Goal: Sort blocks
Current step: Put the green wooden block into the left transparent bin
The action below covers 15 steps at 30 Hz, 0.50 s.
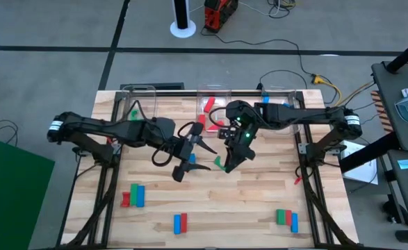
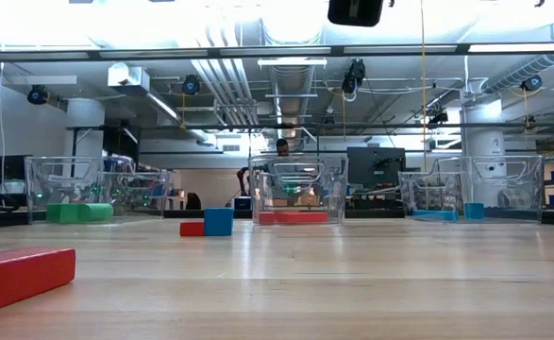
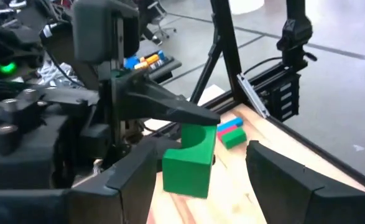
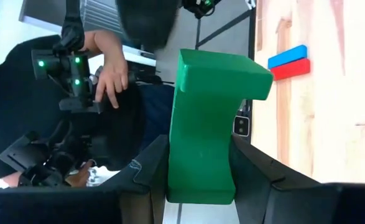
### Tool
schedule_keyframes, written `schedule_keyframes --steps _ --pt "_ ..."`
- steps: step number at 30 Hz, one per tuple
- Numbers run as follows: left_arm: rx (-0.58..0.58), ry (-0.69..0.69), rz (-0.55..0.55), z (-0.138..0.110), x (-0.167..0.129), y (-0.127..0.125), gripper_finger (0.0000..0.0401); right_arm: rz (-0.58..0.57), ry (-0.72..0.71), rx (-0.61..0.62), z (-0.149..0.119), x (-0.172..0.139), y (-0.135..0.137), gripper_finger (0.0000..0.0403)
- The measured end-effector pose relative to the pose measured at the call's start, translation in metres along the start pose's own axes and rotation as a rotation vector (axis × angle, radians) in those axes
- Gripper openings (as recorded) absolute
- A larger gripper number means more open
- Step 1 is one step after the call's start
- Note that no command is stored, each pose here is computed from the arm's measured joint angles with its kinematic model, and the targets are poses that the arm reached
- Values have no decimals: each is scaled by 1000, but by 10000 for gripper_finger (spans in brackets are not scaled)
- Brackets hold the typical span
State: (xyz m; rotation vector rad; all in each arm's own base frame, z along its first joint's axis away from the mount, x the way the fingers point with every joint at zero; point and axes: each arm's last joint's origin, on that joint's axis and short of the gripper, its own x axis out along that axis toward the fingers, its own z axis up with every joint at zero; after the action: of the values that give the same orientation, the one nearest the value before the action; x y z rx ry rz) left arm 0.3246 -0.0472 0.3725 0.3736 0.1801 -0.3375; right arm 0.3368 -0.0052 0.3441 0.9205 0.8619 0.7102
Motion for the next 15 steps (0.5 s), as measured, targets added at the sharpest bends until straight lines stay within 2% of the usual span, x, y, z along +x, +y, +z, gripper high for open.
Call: schedule_keyframes --steps 8,15 --pt "2 14 53 -8 16 2 222 5 -4 -11 1 0 1 123" --pt "-7 -22 6 -9 21 2 222 38 -25 -74 5 0 5 123"
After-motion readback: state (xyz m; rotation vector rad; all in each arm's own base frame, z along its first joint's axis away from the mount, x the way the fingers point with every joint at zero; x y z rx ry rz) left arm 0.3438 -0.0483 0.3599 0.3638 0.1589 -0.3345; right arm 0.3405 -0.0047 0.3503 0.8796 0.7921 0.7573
